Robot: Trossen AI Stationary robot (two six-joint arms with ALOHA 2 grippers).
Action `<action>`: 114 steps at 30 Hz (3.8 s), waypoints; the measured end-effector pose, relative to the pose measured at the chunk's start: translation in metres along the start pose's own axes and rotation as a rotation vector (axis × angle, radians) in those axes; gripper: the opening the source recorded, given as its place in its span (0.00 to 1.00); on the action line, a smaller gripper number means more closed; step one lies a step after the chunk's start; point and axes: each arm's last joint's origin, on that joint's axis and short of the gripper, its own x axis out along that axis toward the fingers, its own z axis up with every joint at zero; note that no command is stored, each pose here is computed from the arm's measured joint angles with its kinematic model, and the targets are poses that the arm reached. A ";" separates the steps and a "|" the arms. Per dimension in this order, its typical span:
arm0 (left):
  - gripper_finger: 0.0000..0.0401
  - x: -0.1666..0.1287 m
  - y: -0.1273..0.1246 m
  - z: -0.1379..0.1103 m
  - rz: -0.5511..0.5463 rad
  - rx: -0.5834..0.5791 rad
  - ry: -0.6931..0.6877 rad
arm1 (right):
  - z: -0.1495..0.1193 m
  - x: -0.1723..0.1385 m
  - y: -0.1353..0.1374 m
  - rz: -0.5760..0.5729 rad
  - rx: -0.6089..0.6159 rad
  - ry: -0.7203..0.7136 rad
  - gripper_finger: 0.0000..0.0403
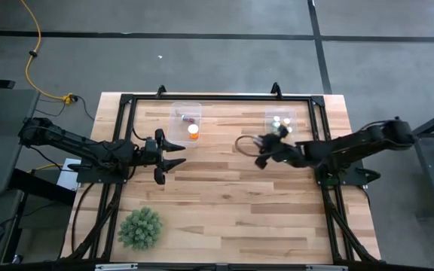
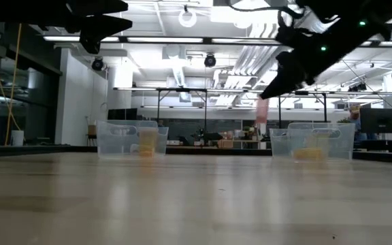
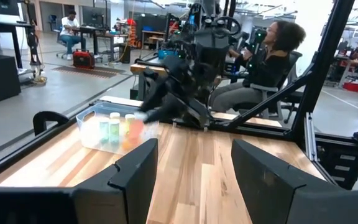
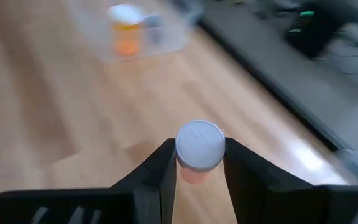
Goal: Pick and place medicine bottles into bin by pill shape (circle, oval)
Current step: Put the red tablet bottle into the right transparent bin, then return to Home Position
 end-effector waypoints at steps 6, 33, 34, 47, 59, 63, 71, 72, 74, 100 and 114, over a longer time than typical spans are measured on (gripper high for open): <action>0.49 0.000 0.000 0.001 0.002 -0.002 -0.010 | -0.008 -0.016 -0.023 -0.191 0.139 -0.067 0.25; 0.49 0.000 0.000 0.001 0.003 -0.018 -0.009 | -0.049 0.054 -0.074 -0.401 0.488 0.284 0.25; 0.49 0.000 0.000 0.001 0.002 -0.016 -0.009 | -0.048 0.054 -0.075 -0.398 0.491 0.281 0.25; 0.49 0.000 0.000 0.001 0.002 -0.019 -0.009 | -0.047 0.054 -0.074 -0.372 0.501 0.280 0.25; 0.49 0.000 0.000 0.001 0.002 -0.019 -0.009 | -0.049 0.054 -0.074 -0.372 0.493 0.293 0.37; 0.49 0.000 0.000 0.001 0.002 -0.017 -0.009 | -0.047 0.054 -0.074 -0.386 0.470 0.284 0.48; 0.49 0.000 0.000 0.001 0.002 0.000 -0.009 | -0.020 0.030 -0.069 -0.413 0.404 0.112 0.53; 0.49 0.000 0.000 0.001 0.002 0.000 -0.009 | -0.017 0.025 -0.068 -0.410 0.401 0.084 0.53; 0.49 0.000 0.000 0.001 0.002 0.000 -0.009 | -0.010 0.015 -0.063 -0.374 0.385 0.036 0.54; 0.49 0.000 0.001 0.002 0.028 0.023 -0.019 | 0.037 -0.024 0.010 0.548 0.026 -0.406 0.54; 0.49 0.000 0.001 0.001 0.028 0.023 -0.018 | 0.037 -0.024 0.010 0.547 0.025 -0.406 0.54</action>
